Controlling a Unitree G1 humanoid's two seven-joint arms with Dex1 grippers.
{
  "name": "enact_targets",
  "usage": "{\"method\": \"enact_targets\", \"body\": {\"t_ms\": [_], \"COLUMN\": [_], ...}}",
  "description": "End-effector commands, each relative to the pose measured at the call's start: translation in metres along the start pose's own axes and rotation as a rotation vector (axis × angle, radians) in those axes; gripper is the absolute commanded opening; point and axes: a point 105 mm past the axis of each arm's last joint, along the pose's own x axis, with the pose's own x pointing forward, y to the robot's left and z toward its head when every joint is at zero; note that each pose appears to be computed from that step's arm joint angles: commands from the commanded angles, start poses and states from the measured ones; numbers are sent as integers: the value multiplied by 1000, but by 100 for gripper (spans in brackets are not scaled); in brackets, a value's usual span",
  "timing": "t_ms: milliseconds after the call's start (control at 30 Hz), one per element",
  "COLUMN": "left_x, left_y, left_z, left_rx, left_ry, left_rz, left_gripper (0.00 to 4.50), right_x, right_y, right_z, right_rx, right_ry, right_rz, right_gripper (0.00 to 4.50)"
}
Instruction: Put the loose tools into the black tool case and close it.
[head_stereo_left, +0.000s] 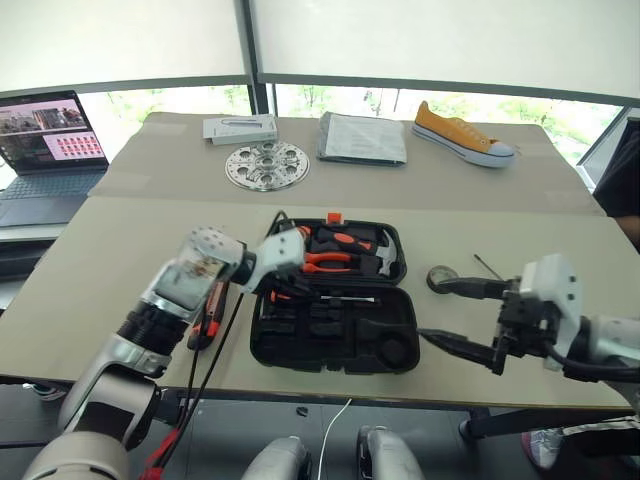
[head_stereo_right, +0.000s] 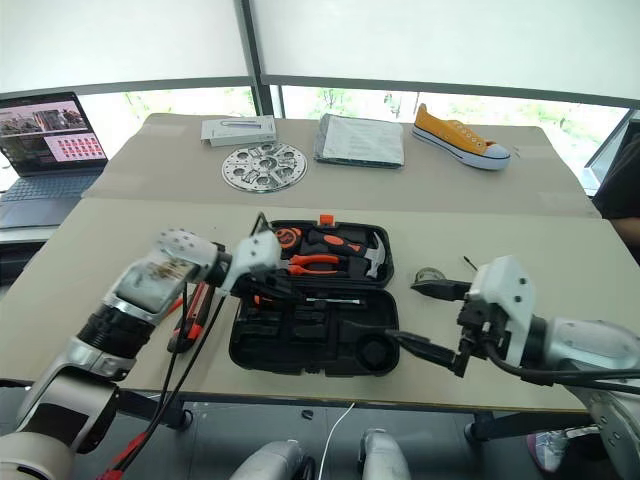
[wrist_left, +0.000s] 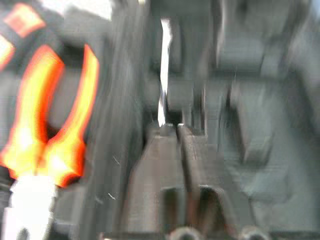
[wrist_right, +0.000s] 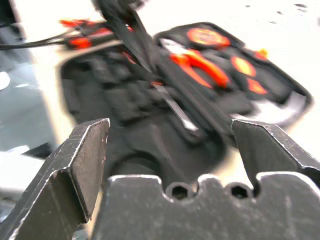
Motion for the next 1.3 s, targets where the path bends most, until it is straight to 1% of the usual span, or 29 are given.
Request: {"method": "enact_targets", "body": {"t_ms": [33,67,100,133,167,200,233,267,333,433,600,700,867,933,967,1000,1067,1100,1133,1233,1267,1300], "left_x": [-33,-38,-42,-44,-45,-46,-45,-45,-42,-37,-33,-33,-37,-40,-43,-45,-56,-63,-68,-82,-85,-87], "left_y": [-9,-14,-20,-24,-27,-31,-35,-37,-43,-47,-54,-56,-59,-59,-59,-59,-61,-63,-65,-74,-76,-77], "left_z": [35,42,48,51,52,53,53,53,54,53,48,45,41,35,31,27,18,12,9,-2,-7,-10], "left_rx": [-104,-118,-113,-102,-89,-62,-31,-8,-10,17,36,41,29,20,17,13,-9,-25,-35,-70,-75,-76], "left_ry": [-160,-195,-216,-226,-225,-218,-215,-211,-216,-199,-168,-159,-141,-112,-93,-74,-30,-6,9,60,78,89], "left_rz": [-19,-48,-70,-86,-94,-101,-105,-107,-146,-167,-195,-200,-209,-208,-203,-195,-186,-181,-180,-169,-159,-152], "left_gripper": [208,256,278,317,370,380,429,448,448,448,448,450,450,450,450,450,450,450,450,450,450,450], "right_x": [-43,-54,-63,-72,-78,-82,-86,-87,-82,-68,-52,-48,-48,-51,-53,-53,-46,-37,-30,13,29,38], "right_y": [-43,-55,-66,-75,-82,-88,-95,-100,-109,-113,-119,-119,-117,-122,-127,-131,-133,-127,-122,-80,-59,-46], "right_z": [-19,-27,-35,-43,-49,-56,-64,-71,-84,-100,-116,-120,-120,-113,-106,-97,-70,-52,-42,3,14,18], "right_rx": [28,44,57,64,65,73,77,90,108,120,179,207,221,211,204,201,146,83,41,-96,-151,-184], "right_ry": [71,98,121,144,163,181,196,207,229,266,273,264,246,217,187,153,86,62,50,2,4,9], "right_rz": [-245,-311,-365,-407,-436,-456,-472,-482,-481,-442,-433,-422,-415,-440,-457,-463,-413,-339,-288,3,119,188], "right_gripper": [450,450,450,450,450,450,450,450,450,450,450,379,214,132,113,103,103,103,103,103,103,103]}}
